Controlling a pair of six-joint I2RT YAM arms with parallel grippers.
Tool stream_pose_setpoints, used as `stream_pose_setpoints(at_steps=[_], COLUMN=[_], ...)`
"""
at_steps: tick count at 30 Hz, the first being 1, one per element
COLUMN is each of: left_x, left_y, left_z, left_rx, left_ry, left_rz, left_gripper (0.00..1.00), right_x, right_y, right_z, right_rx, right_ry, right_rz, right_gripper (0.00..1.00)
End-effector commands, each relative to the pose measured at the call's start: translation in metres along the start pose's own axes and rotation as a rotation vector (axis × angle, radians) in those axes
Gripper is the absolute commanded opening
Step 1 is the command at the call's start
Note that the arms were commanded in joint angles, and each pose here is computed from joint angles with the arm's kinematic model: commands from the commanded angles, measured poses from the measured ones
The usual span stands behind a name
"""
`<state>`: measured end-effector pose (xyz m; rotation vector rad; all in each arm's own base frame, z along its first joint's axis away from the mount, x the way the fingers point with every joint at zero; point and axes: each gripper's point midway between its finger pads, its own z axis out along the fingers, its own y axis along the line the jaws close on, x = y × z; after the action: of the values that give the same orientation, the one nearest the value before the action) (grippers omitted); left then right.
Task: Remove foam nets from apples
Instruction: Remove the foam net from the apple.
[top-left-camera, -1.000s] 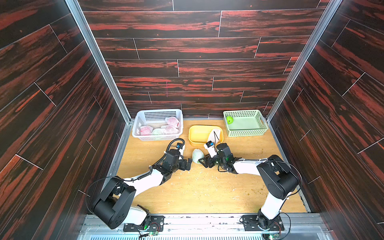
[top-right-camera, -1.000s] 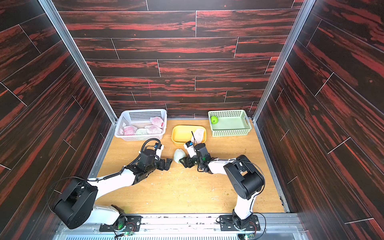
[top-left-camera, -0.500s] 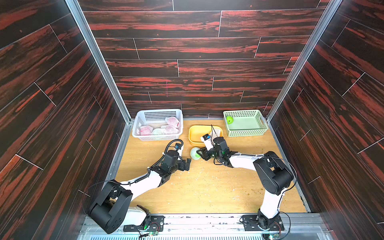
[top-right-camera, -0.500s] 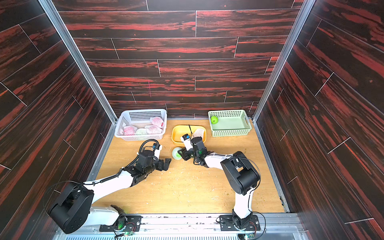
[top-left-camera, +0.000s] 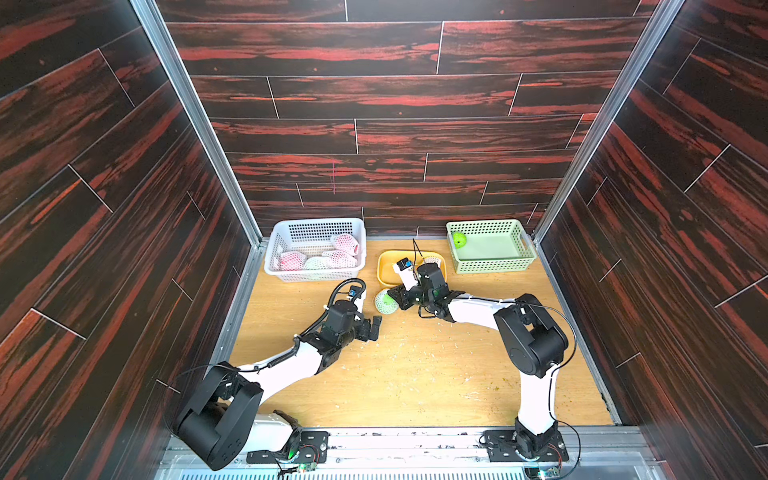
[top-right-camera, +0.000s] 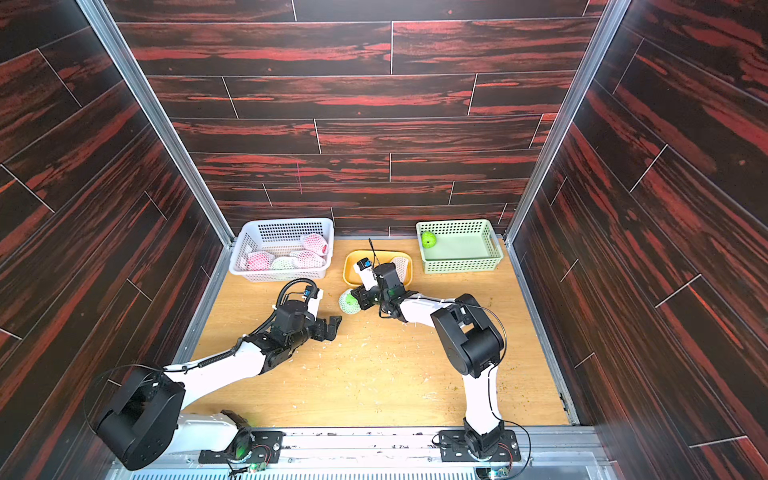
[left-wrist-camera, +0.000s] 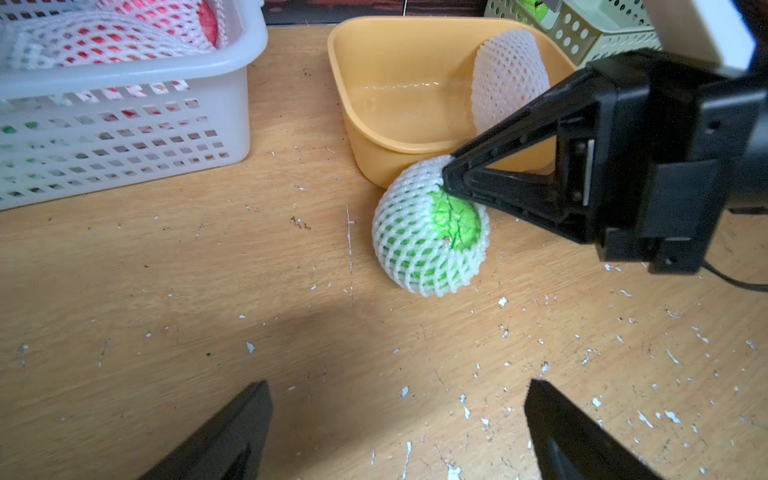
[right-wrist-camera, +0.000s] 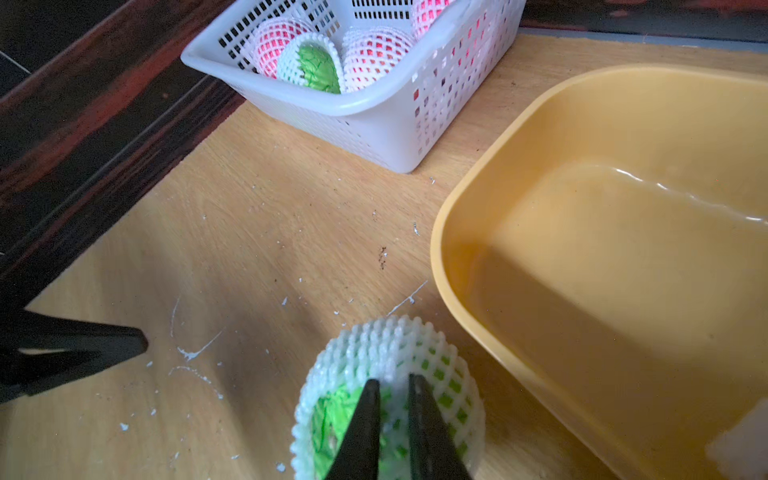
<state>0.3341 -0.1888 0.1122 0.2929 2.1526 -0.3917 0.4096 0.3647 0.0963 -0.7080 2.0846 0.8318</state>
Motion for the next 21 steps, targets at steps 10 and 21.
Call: stream_pose_setpoints(at_steps=[10, 21], left_x=[-0.012, -0.025], left_y=[0.011, 0.017], left_z=[-0.017, -0.031], left_rx=[-0.060, -0.098], left_ry=[-0.070, -0.115], left_rz=[-0.005, -0.003], left_gripper=[1.00, 1.00], right_x=[-0.009, -0.021], right_y=[0.009, 0.027], right_z=[-0.009, -0.031], right_rx=[-0.036, -0.095], right_ry=[0.017, 0.026], right_rz=[0.040, 0.090], right_gripper=[0.06, 0.02])
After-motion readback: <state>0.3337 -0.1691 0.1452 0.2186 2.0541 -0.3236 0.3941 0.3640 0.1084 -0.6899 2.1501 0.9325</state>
